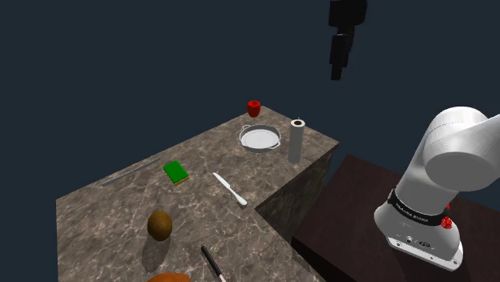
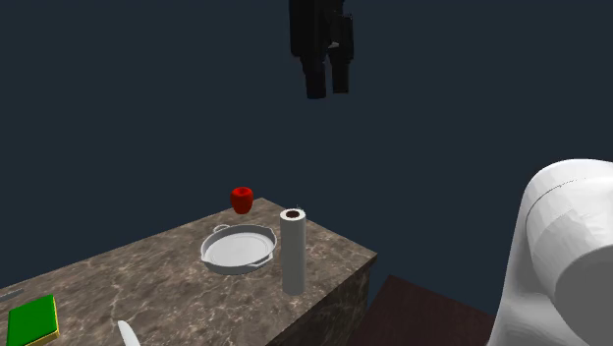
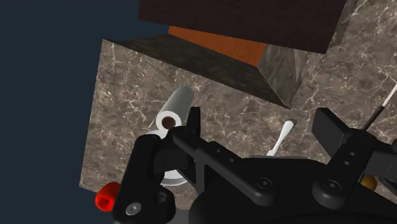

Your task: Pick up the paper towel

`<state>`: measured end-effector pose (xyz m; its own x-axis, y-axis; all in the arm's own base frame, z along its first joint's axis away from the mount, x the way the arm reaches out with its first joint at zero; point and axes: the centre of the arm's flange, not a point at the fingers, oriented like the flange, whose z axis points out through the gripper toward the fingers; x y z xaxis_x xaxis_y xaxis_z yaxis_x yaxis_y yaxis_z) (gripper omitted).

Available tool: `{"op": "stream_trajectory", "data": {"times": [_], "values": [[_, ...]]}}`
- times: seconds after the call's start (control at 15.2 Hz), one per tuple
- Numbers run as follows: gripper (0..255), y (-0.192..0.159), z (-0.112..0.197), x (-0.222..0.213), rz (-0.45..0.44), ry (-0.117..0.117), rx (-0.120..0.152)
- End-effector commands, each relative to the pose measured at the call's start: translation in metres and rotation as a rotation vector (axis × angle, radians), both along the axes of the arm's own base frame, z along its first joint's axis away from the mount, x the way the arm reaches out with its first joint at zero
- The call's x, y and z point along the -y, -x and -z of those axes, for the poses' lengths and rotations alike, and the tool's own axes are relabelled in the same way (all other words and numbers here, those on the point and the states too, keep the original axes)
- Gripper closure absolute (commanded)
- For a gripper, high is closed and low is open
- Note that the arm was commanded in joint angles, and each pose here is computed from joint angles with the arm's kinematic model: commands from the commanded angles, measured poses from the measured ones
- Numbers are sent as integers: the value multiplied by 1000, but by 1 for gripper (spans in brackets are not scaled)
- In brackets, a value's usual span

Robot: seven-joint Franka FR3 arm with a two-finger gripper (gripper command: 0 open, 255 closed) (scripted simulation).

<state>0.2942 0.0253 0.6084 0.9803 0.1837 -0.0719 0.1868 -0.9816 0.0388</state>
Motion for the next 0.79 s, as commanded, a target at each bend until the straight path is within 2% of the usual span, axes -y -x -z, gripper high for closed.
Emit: {"op": "stream_trajectory", "data": {"times": [0.0, 0.73], "values": [[0, 0, 0, 0, 0, 0, 0], [0, -75, 111, 50, 166, -7, 43]]}}
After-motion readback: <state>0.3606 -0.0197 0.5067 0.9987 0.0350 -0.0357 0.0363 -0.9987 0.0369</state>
